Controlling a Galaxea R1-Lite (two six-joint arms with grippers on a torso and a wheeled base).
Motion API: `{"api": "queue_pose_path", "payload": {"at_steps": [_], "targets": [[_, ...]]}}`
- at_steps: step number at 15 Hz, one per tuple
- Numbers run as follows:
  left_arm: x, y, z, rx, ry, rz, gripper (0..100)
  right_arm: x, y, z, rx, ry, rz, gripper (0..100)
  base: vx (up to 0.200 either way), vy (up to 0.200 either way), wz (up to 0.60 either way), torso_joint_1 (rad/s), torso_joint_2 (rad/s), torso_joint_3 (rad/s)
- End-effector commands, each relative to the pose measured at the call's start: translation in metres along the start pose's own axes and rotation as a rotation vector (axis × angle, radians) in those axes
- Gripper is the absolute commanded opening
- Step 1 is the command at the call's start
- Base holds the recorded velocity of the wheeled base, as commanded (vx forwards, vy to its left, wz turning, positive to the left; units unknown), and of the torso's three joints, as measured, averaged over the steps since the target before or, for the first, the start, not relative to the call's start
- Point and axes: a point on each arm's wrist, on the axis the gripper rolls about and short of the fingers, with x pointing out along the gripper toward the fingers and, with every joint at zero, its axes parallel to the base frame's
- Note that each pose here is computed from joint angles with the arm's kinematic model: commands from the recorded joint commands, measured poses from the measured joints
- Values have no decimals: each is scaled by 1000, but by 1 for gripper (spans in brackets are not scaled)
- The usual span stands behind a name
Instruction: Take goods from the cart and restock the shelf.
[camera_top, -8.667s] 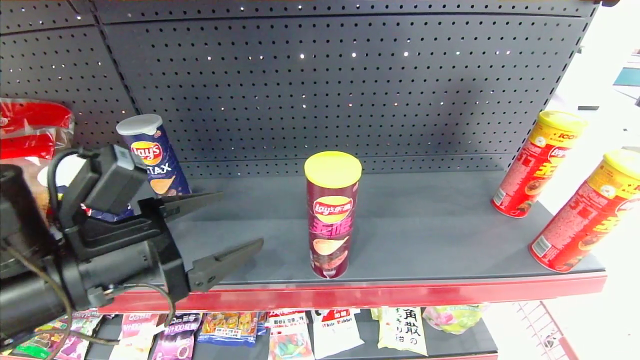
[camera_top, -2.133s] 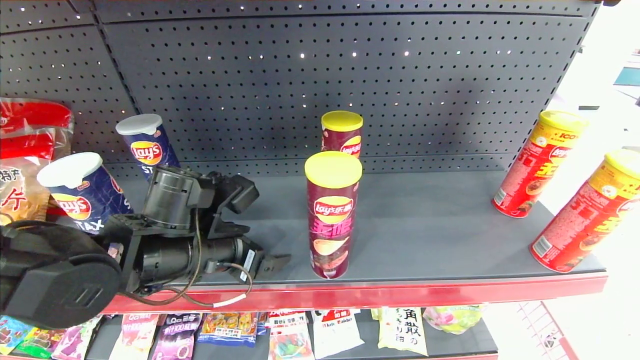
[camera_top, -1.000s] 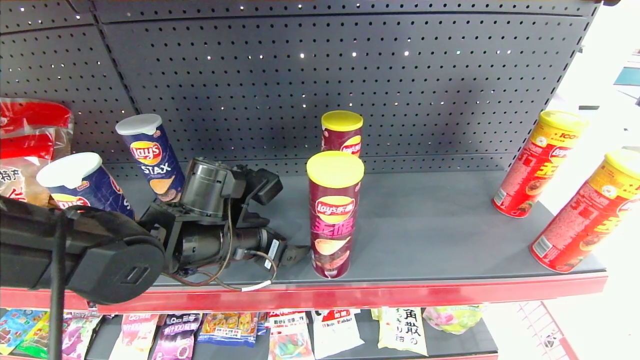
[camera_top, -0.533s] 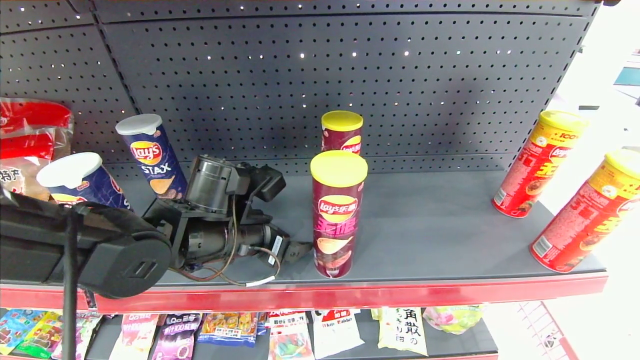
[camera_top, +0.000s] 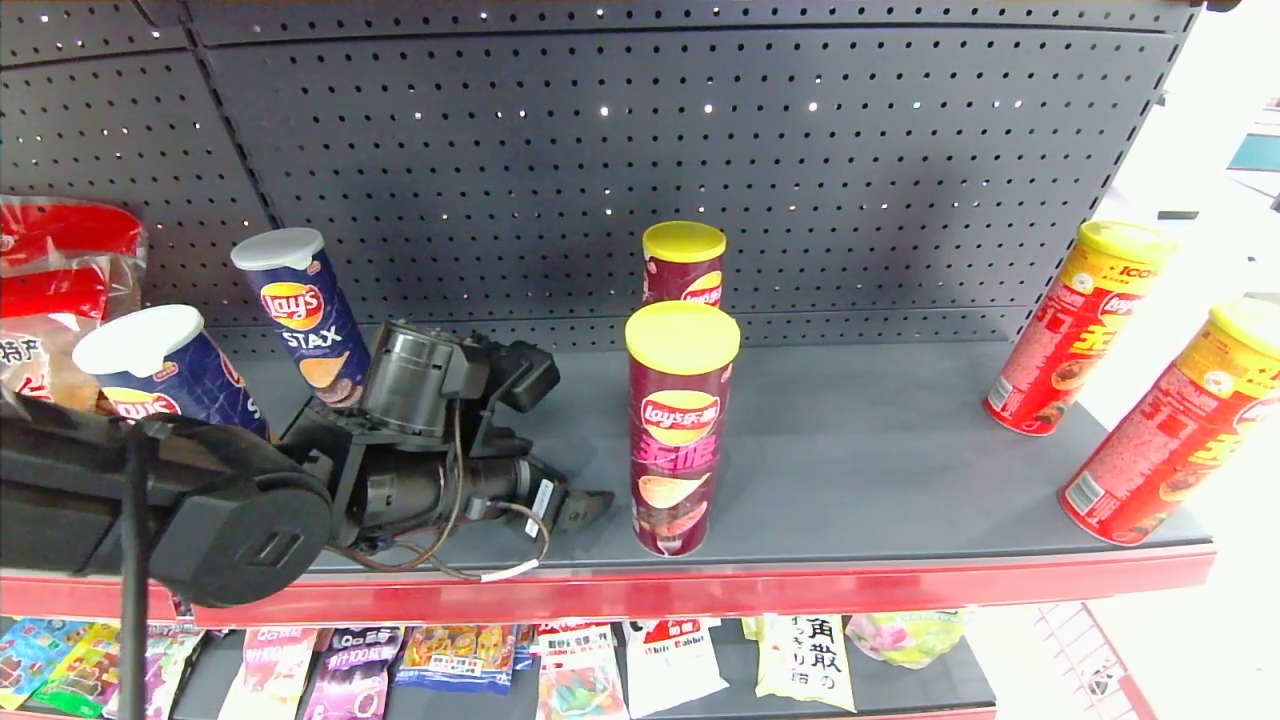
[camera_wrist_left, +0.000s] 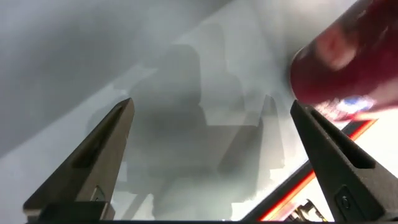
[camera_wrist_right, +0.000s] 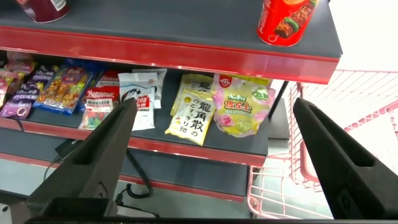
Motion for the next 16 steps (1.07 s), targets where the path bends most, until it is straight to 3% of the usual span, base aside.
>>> {"api": "queue_pose_path", "payload": {"at_steps": [1,4,5,7,8,10,12,14,15,16], "targets": [[-22,6,-4,-12,-30,23,100,0,0,-4,1,-1,-3,100,0,0,0,0,0,0],[-94,16,-10,-39,-161,95,100,0,0,-4,-6,-1,-2,100,0,0,0,0,0,0],[-104,16,-11,-41,-182,106,100,0,0,-3,-7,0,-2,100,0,0,0,0,0,0],[-160,15,-31,-63,-267,172,100,1,-1,-5,-10,8,-40,100,0,0,0,0,0,0],[-191,11,-50,-98,-278,215,100,2,-1,-6,-10,11,-68,100,0,0,0,0,0,0],[-236,-3,-83,-152,-274,265,100,1,-2,-8,-13,12,-98,100,0,0,0,0,0,0],[-264,-18,-115,-224,-250,308,100,-3,-3,-15,-39,34,-129,100,0,0,0,0,0,0],[-278,-28,-137,-262,-227,386,100,-6,-2,-18,-48,42,-154,100,0,0,0,0,0,0],[-281,-35,-162,-302,-173,504,100,-7,-3,-15,-52,48,-199,100,0,0,0,0,0,0],[-279,-38,-180,-320,-162,592,100,-6,-2,-13,-48,61,-229,100,0,0,0,0,0,0]]}}
